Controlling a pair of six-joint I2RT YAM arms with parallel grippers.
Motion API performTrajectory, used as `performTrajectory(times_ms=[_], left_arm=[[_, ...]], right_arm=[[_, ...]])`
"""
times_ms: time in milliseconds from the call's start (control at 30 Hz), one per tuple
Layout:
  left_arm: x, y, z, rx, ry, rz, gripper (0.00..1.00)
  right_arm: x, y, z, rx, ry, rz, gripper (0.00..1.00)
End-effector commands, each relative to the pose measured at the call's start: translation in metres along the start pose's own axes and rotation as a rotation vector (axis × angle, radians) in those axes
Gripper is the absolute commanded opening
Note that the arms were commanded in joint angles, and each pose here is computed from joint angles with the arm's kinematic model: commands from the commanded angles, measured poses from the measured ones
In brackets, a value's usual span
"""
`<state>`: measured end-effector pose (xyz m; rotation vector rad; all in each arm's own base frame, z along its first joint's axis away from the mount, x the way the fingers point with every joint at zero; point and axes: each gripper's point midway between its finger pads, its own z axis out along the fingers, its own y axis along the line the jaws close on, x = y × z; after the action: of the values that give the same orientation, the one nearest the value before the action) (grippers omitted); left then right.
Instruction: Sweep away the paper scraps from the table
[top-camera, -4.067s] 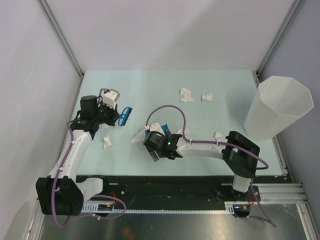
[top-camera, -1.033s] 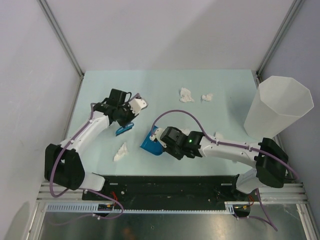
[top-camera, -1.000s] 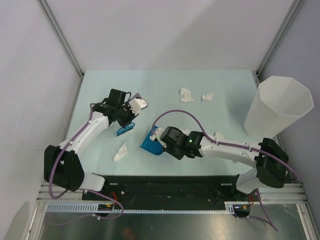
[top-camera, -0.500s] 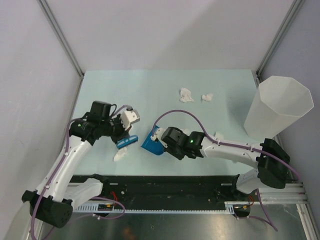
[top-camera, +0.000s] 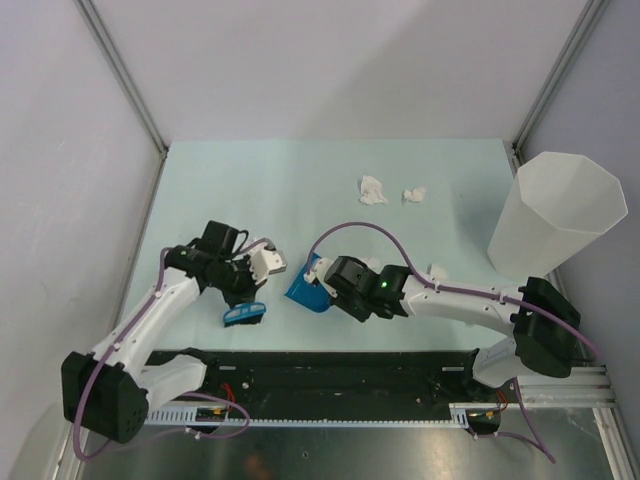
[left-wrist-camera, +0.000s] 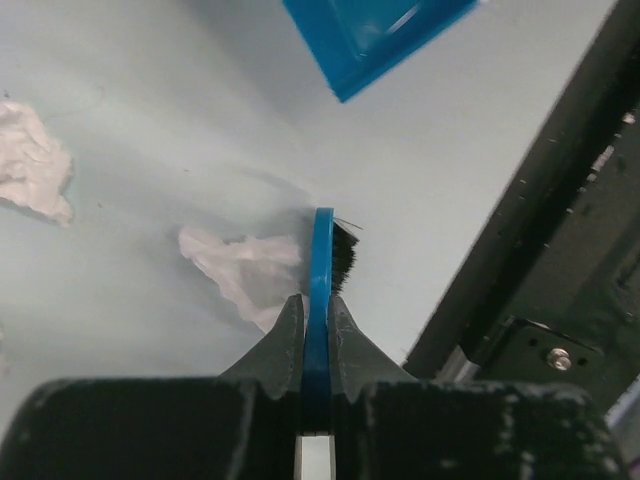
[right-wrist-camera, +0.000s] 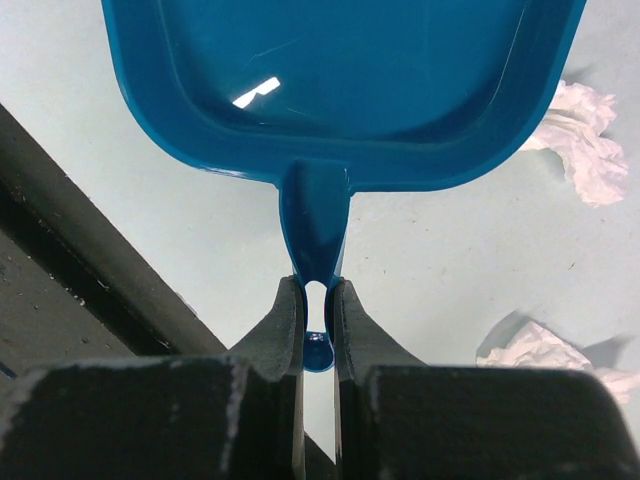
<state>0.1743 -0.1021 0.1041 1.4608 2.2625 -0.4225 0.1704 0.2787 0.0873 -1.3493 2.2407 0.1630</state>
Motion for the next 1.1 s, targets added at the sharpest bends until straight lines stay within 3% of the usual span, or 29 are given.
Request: performTrajectory(times_ms=[0,133,300,433,700,900,1067], left_arm=[[-0.021,0.041,0.017,-0.109,-0.052,0.031,0.00],[-0.047,0.070,0.021,-0.176,-0.099,-0.041,0.00],[-0.093,0.082,0.018,-0.125,-0.211,-0.049,0.00],[-0.108,0.092,0.020,-0.114,-0.227,-0.082,0.00],[-0.139,0.065,-0.022,-0.083,-0.400,-0.086,0.00],[-0.123,0.086,-0.069,-0.264,-0.462,-0.193,0.00],[-0.069,0.125,-0.071,-0.436,-0.349,-0.331,0.00]], right_arm=[[-0.009,-0.008,-0.007,0.005,-0.059,0.041,0.00],[-0.008,-0.018,-0.008,0.018,-0.072,0.076,0.00],[-0.006,-0.029,-0.006,0.029,-0.072,0.114,0.00],[0.000,-0.029,0.000,0.021,-0.042,0.126,0.00],[0.005,-0.018,0.004,-0.018,-0.011,0.121,0.00],[0.011,-0.002,0.020,-0.046,0.037,0.102,0.00],[0.005,0.000,0.037,-0.045,0.085,0.092,0.00]])
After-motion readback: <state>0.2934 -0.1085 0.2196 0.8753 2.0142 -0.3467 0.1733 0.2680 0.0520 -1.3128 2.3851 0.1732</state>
